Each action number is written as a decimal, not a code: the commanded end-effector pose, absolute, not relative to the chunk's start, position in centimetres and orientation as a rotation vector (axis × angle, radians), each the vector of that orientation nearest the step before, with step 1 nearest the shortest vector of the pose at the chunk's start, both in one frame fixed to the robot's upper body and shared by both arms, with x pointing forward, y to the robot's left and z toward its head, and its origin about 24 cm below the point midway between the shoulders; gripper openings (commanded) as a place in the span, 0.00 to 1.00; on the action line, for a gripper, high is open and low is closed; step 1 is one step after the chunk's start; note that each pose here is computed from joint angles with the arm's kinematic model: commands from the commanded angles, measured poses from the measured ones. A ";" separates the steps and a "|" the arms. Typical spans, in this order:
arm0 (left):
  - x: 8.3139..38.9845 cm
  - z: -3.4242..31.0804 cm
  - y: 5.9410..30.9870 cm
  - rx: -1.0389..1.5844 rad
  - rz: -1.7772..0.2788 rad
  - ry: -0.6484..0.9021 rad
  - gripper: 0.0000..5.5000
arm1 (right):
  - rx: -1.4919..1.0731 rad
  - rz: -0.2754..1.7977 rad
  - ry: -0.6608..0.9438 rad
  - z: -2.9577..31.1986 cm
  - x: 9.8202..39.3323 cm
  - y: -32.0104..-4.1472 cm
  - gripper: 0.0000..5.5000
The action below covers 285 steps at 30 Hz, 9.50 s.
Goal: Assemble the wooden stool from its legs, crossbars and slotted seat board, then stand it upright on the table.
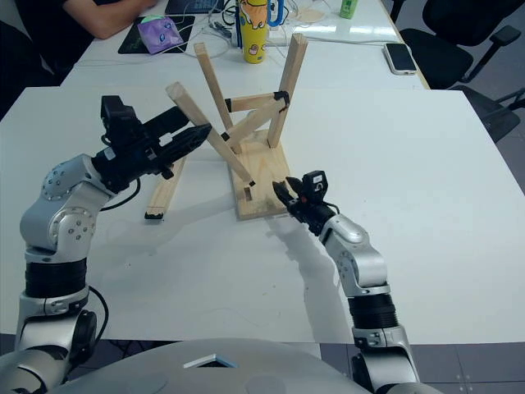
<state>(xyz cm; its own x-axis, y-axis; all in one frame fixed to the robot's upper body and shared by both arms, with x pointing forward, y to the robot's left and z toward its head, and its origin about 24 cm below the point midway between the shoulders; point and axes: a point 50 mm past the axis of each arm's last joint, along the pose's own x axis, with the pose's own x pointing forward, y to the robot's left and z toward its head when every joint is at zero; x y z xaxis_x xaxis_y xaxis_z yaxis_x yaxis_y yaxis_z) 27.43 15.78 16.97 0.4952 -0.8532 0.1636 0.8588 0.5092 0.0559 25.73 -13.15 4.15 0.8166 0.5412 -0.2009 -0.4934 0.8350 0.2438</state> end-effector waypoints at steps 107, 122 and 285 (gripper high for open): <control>26.3 29.6 11.3 -0.152 -0.633 -0.787 0.00 | -0.083 0.588 0.678 -4.0 22.7 -10.9 0.00; 29.4 22.2 13.6 0.035 -0.232 -0.501 0.00 | -0.060 0.609 0.604 -3.1 23.6 -10.8 0.00; 18.9 7.6 13.4 -0.522 -1.444 0.417 0.38 | 0.873 1.330 0.351 12.4 22.1 -21.3 0.39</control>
<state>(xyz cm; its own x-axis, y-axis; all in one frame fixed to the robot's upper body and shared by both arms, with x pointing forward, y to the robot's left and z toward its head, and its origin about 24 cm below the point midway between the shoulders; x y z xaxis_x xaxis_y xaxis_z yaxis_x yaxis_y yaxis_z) 19.10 13.16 7.86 0.1001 -0.9929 0.0649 0.8215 0.0457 -0.5683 22.07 -21.09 12.15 0.2406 0.9376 0.2511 -0.6794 -0.0221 0.7334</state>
